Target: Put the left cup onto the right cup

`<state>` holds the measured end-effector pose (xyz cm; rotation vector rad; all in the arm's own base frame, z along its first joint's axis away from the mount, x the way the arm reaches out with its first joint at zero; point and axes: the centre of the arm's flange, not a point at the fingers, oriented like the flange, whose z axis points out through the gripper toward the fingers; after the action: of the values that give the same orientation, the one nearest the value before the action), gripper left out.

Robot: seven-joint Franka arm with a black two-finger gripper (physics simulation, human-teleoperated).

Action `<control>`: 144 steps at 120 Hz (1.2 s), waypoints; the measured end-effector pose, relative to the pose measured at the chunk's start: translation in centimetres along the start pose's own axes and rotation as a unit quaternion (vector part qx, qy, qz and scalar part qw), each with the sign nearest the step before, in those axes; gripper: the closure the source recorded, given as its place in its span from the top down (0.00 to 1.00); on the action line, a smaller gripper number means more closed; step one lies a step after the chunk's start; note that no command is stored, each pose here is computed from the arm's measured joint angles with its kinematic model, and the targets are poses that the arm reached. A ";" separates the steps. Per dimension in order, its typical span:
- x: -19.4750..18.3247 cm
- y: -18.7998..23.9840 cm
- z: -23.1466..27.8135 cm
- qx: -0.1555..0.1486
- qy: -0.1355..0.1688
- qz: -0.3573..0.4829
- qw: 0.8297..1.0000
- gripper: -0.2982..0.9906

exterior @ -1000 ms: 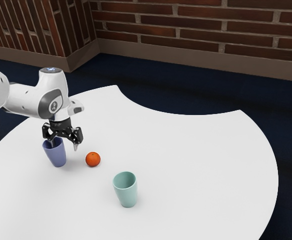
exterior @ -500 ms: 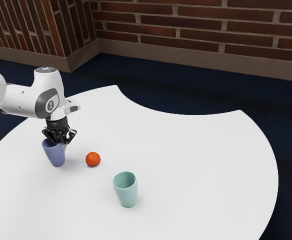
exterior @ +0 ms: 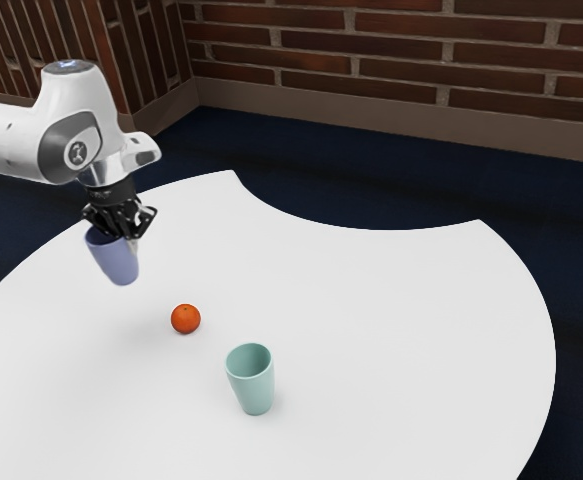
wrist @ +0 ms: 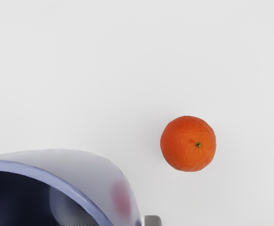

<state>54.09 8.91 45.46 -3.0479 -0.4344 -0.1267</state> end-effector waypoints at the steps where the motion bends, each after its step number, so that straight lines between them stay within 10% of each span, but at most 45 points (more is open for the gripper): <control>1: -0.1 0.2 -0.2 -0.001 0.000 0.000 1.000 0.16; 144: -12.1 27.9 -1.1 0.007 -0.095 -0.084 0.992 0.16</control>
<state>50.26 -21.24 44.08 -3.0176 -0.7003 0.1588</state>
